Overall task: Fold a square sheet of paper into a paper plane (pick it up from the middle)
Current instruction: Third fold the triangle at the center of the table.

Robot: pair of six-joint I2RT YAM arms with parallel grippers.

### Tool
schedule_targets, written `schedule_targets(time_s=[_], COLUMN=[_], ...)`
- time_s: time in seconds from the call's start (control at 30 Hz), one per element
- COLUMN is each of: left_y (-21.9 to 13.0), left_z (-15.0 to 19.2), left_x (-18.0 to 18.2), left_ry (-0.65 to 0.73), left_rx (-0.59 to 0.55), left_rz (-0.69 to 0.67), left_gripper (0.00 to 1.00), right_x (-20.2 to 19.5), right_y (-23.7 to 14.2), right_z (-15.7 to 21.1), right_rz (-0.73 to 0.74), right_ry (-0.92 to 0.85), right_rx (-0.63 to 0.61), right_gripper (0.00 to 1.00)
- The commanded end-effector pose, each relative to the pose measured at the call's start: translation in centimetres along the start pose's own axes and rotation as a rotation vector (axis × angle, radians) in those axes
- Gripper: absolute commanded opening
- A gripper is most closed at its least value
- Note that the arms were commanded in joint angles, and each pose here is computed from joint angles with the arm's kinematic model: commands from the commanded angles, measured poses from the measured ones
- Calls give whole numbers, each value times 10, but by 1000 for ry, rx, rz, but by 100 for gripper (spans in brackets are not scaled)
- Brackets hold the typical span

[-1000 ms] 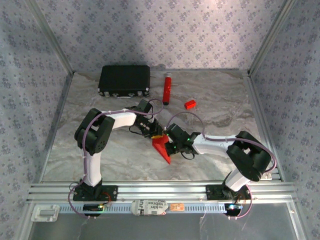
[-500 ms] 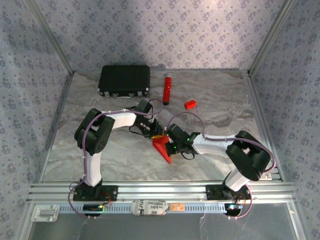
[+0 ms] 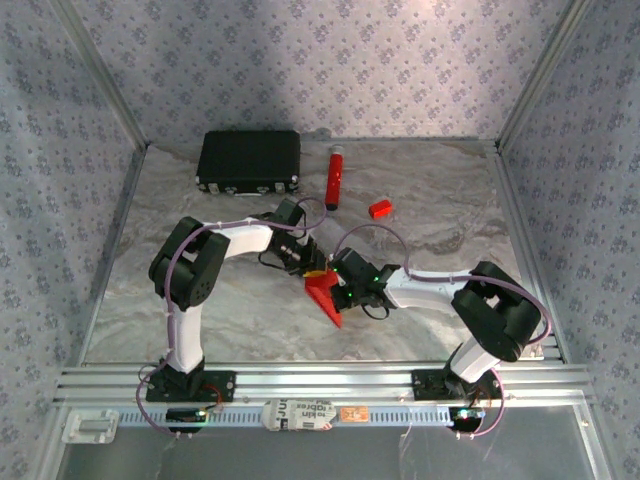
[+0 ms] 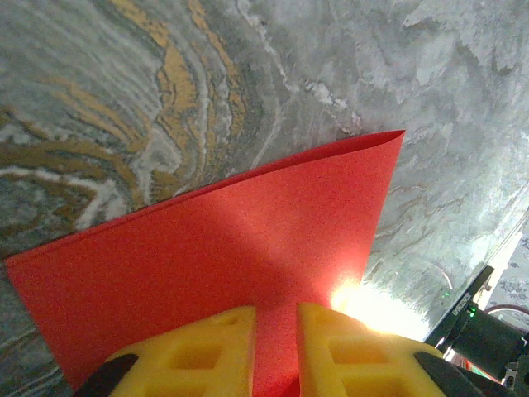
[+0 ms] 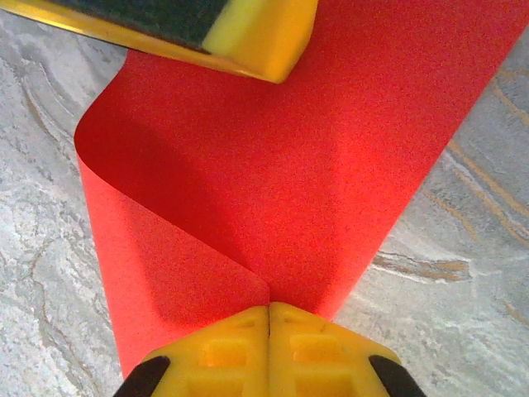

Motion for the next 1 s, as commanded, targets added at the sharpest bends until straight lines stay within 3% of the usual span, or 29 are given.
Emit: schedule_targets(time_s=[0.0,0.3,0.43,0.63,0.83,0.97], left_y=[-4,-25,-38,-60,-67,-59], left_z=[-3,-16,-13,4,29,45], left_x=[-4,-22,-22,-18,-20,-22], left_ry=[6,37,21,-27,-58,-90], left_rx=[-2,-73,-112,-192,-230,-238], left_rz=[-40,-49,-65,-30,177,290], left_gripper=[21,36,38,23,1,0], right_x=[-8,-8,-9,-9,-9,-9], right_y=[8,10,10,10,10,10], right_z=[9,10,9,9,8,8], right_rz=[39,34,37,35,34,35], right_ry=[27,33,35,36,41,44], right_rx=[31,32,30,29,26,26], right_gripper=[0,0,0,0,0,0])
Point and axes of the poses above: each hand's point on the last joint's axis, 136 mm out from that joint toward the fingers, its own y axis out along the fingers, its own x axis along the line the jaws close on, z = x × y, the point moved 9 cm from there along -y, back along the fingers, and after that the axes turned 3 degrees about y, right-handed, at the moved point
